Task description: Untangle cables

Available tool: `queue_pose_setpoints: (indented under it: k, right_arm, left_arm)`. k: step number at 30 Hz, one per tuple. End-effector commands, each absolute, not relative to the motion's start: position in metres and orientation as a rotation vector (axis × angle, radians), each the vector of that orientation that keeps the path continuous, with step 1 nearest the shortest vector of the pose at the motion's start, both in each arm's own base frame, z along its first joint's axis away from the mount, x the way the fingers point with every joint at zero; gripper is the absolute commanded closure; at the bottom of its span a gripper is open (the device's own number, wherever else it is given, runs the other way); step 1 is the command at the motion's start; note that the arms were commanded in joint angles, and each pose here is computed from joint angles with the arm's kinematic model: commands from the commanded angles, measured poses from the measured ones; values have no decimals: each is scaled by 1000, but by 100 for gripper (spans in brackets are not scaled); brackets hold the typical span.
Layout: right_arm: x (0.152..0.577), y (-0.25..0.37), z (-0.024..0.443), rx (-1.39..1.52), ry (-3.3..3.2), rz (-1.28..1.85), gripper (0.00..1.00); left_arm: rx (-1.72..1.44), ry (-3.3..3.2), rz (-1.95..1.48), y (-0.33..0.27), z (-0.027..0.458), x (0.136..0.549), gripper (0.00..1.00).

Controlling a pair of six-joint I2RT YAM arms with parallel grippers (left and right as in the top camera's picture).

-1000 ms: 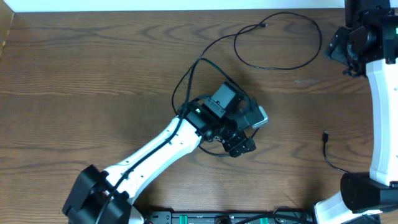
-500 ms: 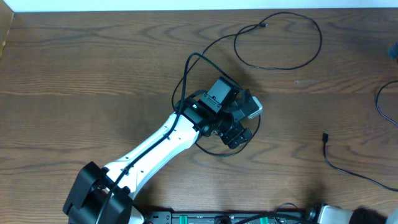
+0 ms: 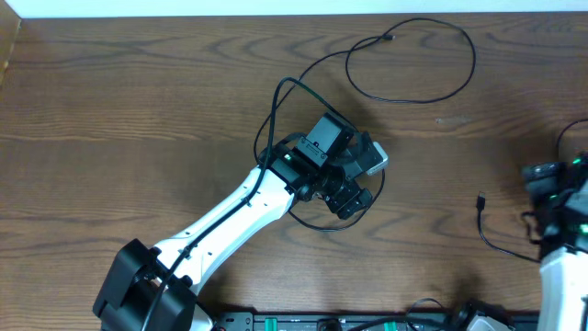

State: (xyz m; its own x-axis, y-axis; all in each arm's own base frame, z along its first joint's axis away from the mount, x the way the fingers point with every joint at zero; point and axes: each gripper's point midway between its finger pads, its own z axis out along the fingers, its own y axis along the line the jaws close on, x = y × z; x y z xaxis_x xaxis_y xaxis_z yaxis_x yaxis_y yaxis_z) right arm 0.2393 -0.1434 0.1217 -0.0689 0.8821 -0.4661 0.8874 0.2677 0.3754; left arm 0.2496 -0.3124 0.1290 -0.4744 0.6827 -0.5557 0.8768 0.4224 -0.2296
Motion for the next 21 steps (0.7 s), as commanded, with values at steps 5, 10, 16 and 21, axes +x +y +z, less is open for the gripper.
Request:
queue_pose_setpoints:
  k: [5,10,16,21]
  right_arm:
    - [221,-118,23,1858,1949,109,1]
    - [208,-108,-2,1909,2021,90,1]
    - [217,-106,-1,1693,2168,98,1]
    - [221,-105,2,1518,2271,82,1]
  left_arm:
    - [1313,2308,-697,-311,131,253,24]
    - [1313,2308,-697,-311,131,253,24]
    - [1313,2307,-697,-311,131,253,24]
    - [1313,2308,-697,-311,131,253,24]
